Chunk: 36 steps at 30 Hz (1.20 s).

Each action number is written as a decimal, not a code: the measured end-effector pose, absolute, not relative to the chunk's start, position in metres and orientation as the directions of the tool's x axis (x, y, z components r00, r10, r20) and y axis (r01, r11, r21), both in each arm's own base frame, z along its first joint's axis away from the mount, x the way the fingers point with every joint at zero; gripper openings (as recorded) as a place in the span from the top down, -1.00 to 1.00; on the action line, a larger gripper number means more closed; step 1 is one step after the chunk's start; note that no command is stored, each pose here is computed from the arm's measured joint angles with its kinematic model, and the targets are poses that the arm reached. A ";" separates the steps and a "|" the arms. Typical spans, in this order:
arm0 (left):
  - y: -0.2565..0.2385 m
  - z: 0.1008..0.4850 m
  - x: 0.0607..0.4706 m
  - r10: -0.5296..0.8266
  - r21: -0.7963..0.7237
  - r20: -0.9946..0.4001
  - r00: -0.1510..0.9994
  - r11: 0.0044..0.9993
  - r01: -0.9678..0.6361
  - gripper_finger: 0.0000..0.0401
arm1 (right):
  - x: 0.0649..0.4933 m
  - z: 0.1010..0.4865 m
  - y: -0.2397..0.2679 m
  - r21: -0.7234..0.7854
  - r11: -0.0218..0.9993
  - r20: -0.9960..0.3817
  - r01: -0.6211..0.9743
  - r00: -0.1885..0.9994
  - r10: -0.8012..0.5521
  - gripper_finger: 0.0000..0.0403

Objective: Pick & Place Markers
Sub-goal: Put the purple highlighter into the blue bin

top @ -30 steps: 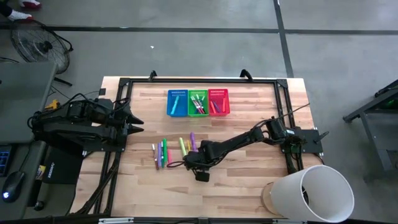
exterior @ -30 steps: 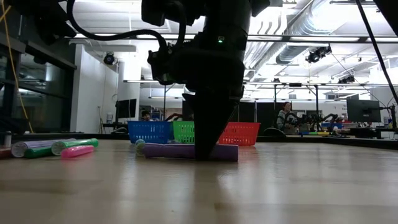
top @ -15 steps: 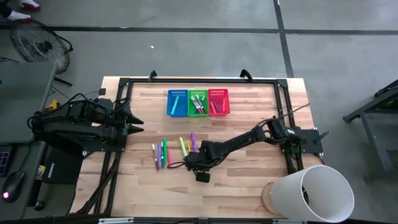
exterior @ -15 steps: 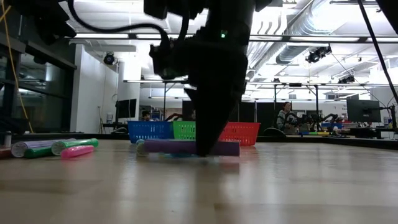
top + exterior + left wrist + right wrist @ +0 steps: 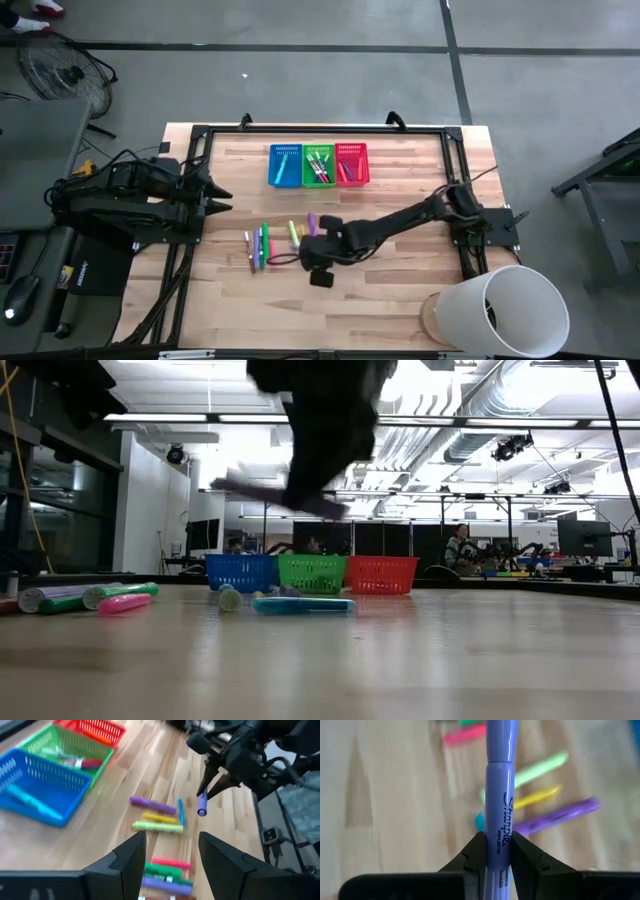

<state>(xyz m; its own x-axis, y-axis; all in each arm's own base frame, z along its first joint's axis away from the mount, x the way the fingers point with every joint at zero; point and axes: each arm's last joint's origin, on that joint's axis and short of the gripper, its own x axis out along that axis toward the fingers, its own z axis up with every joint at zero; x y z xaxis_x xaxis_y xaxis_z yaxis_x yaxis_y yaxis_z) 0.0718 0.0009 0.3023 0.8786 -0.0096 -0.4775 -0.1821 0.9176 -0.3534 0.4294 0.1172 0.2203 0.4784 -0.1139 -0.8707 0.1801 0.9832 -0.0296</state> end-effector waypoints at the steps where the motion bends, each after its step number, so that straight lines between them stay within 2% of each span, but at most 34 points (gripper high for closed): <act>1: 0.001 0.304 0.073 -0.007 -0.354 -0.459 0.888 0.919 -0.176 0.10 | 0.429 0.227 0.115 -0.038 0.982 -0.856 0.186 0.501 -0.128 0.73; 11: 0.003 0.328 0.085 0.043 -0.326 -0.222 0.974 0.938 -0.116 0.10 | 0.433 0.294 0.078 -0.060 0.979 -0.638 0.195 0.746 -0.188 0.73; 18: 0.004 0.341 0.106 0.086 -0.276 -0.103 0.991 0.955 -0.112 0.10 | 0.438 0.330 0.042 -0.064 0.979 -0.460 0.192 0.865 -0.200 0.73; 27: 0.006 0.346 0.143 0.090 -0.235 -0.036 0.995 0.967 -0.096 0.10 | 0.442 0.360 0.008 -0.065 0.978 -0.255 0.198 0.944 -0.208 0.73; 36: 0.007 0.349 0.163 0.135 -0.240 0.029 0.990 0.963 -0.125 0.10 | 0.442 0.366 -0.003 -0.078 0.987 -0.218 0.142 0.963 -0.156 0.73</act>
